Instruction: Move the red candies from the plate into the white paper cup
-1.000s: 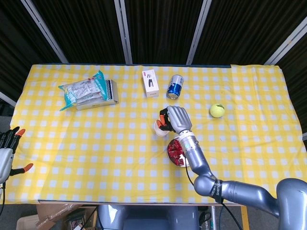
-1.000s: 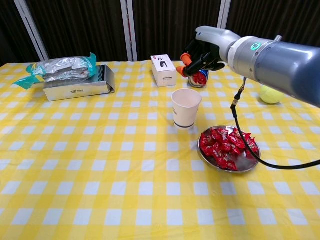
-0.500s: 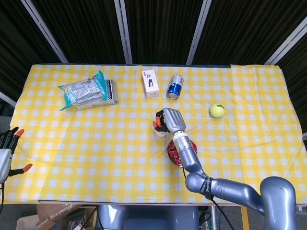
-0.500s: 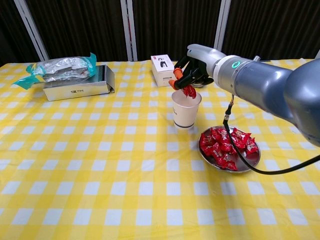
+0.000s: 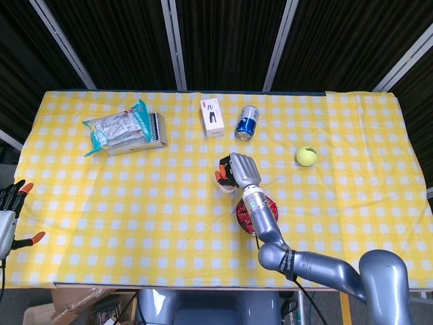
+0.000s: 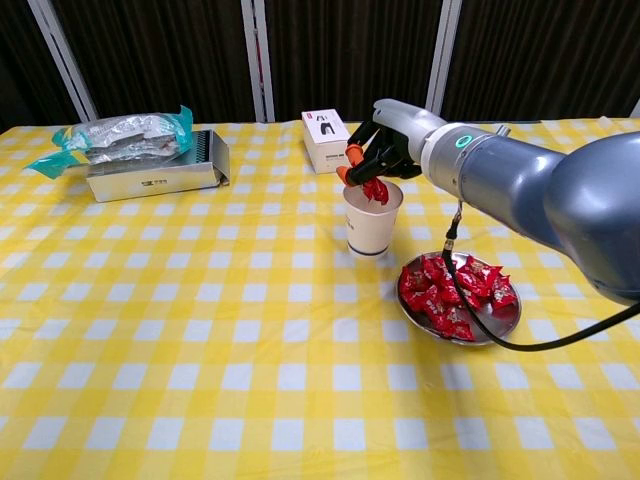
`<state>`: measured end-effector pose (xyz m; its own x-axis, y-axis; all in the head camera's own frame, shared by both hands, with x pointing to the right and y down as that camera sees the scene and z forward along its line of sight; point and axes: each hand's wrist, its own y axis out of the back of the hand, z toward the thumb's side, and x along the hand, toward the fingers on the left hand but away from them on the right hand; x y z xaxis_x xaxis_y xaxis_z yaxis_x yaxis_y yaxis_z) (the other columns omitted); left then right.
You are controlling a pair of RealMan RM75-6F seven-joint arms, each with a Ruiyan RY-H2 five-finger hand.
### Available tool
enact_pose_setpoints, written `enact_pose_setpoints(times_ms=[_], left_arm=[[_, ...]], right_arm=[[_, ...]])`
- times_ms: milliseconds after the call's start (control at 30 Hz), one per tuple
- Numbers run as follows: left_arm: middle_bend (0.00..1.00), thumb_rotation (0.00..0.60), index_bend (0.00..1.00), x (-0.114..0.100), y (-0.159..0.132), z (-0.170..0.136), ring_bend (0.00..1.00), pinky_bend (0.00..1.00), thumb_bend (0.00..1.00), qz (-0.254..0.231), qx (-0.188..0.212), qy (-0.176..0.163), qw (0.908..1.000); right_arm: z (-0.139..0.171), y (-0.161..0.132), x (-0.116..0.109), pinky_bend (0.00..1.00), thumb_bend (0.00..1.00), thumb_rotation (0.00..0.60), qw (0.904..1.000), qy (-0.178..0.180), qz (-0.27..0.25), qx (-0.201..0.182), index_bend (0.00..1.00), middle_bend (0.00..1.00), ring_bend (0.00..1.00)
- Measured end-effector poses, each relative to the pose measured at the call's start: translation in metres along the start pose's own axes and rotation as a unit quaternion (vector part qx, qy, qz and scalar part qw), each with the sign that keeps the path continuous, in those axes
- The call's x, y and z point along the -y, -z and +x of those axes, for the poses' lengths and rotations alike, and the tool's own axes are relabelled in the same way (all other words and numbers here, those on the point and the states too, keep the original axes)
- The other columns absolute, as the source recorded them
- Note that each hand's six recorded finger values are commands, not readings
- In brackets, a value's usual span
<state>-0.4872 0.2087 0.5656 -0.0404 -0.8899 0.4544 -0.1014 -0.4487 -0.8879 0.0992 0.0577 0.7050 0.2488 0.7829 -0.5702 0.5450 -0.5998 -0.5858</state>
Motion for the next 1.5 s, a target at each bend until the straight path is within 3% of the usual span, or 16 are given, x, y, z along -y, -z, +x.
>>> enact_pose_setpoints(times_ms=[200,367,900,1200,1500], left_arm=[[0.00,0.600,0.00,0.000,-0.001,0.000,0.00,0.00,0.05,-0.001,0.002,0.001,1.0000],[0.00,0.600,0.00,0.001,-0.002,0.000,0.00,0.00,0.05,0.000,0.003,0.003,1.0000],[0.00,0.600,0.00,0.002,-0.003,0.001,0.00,0.00,0.06,-0.002,0.002,0.007,1.0000],[0.00,0.600,0.00,0.002,-0.002,0.001,0.00,0.00,0.06,-0.004,0.001,0.008,1.0000],[0.00,0.600,0.00,0.001,-0.002,0.001,0.00,0.00,0.06,-0.004,0.000,0.006,1.0000]], right_arm=[[0.000,0.003,-0.003,1.00,0.49,0.600,1.0000,0.001,-0.003,0.004,0.47,0.91,0.88],[0.000,0.003,-0.006,1.00,0.46,0.600,1.0000,0.002,-0.006,0.004,0.44,0.91,0.88],[0.000,0.012,-0.008,1.00,0.26,0.600,0.9998,-0.006,-0.012,0.013,0.33,0.91,0.88],[0.002,0.012,-0.009,0.99,0.26,0.600,0.9999,-0.004,-0.012,0.011,0.33,0.91,0.88],[0.021,-0.004,-0.024,0.95,0.26,0.600,0.9996,0.008,0.012,-0.025,0.33,0.88,0.83]])
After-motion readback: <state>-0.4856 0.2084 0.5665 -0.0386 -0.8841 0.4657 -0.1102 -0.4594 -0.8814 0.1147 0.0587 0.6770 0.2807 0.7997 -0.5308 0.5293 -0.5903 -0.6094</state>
